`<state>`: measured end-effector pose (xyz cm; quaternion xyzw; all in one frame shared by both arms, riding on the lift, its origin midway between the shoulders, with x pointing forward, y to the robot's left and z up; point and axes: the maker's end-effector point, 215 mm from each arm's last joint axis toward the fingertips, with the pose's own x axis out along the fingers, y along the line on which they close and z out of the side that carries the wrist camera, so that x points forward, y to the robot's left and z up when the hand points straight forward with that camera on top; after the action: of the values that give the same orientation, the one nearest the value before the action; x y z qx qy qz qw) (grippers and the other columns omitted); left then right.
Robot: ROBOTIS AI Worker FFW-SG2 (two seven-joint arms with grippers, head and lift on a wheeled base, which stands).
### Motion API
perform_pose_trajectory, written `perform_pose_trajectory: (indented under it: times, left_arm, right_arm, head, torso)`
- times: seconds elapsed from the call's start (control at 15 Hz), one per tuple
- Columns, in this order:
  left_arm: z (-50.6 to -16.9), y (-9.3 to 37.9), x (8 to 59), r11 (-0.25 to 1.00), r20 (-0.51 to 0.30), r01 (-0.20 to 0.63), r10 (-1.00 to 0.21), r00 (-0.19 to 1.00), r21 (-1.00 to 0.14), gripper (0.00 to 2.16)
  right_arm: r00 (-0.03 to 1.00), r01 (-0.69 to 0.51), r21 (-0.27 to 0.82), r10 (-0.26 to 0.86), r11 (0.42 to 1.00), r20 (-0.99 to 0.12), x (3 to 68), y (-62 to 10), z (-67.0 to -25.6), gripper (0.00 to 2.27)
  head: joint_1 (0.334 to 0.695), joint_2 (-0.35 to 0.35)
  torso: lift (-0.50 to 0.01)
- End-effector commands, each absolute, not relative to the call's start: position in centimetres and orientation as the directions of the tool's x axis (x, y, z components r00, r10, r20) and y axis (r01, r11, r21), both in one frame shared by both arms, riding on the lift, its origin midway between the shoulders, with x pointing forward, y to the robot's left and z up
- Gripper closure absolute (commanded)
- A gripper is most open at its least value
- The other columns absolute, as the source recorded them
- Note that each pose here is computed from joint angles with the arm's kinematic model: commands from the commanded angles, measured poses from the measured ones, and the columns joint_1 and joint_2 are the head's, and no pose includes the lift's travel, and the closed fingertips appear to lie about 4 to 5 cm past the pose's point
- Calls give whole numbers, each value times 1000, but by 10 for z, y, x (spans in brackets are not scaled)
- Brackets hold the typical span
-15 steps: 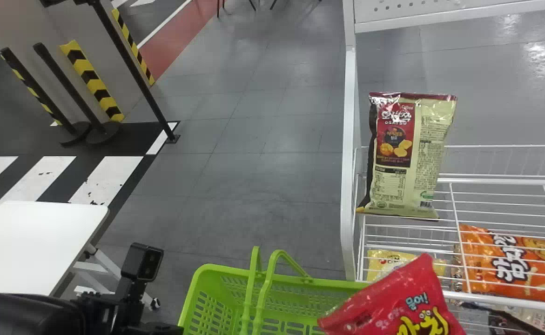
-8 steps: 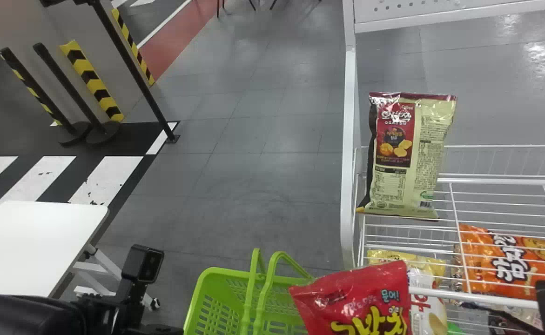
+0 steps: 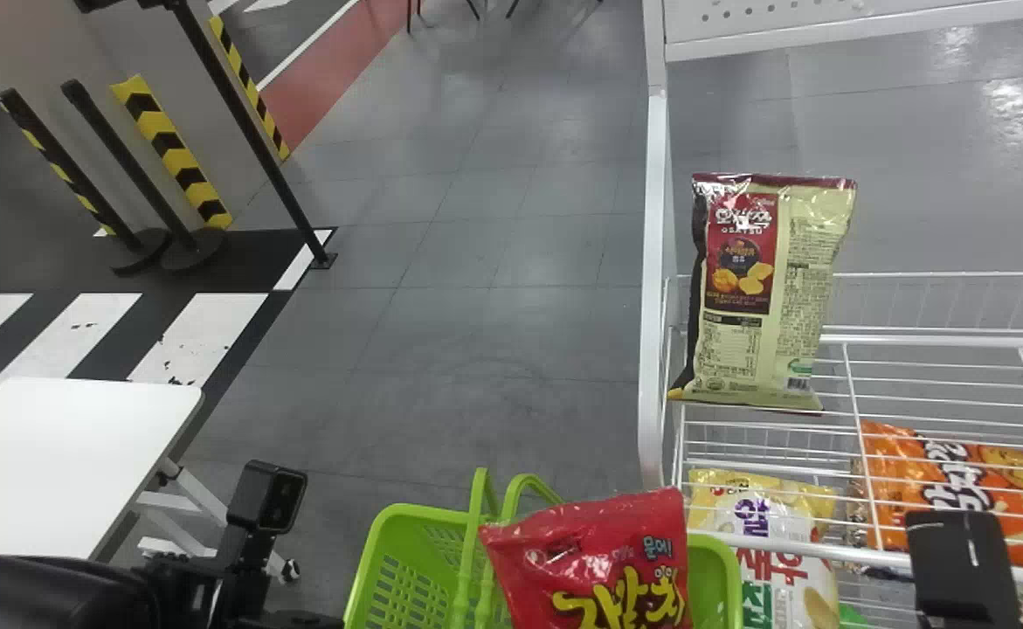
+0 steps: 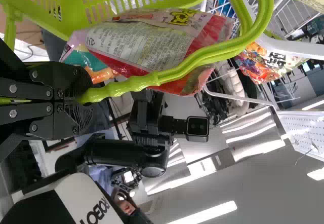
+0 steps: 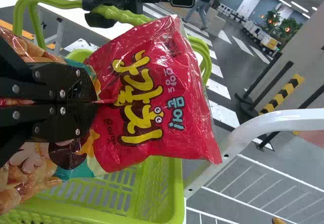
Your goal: Hold basket handle with left hand then pick Jagalchi snack with right hand and place into basket
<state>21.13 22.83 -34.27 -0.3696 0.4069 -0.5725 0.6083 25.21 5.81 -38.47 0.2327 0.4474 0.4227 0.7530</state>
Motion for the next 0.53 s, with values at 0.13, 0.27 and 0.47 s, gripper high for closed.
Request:
perform_pose_trajectory:
  times: [0.13, 0.27, 0.47]
  left_arm:
    - [-341, 230, 211, 66, -68, 396, -998, 10, -916, 2148]
    - [-340, 231, 212, 69, -70, 399, -997, 12, -914, 2148]
    - [-340, 233, 212, 72, -73, 399, -997, 14, -914, 2148]
  right_arm:
    - [246, -424, 729, 843, 537, -478, 255, 61, -390, 49]
    - [249, -422, 736, 848, 529, -467, 257, 61, -388, 60]
    - [249, -418, 742, 851, 525, -462, 258, 60, -389, 60]
  head:
    - [695, 350]
    - [695, 350]
    - [695, 350]
  torso:
    - [-9]
    - [-9]
    - [-9]
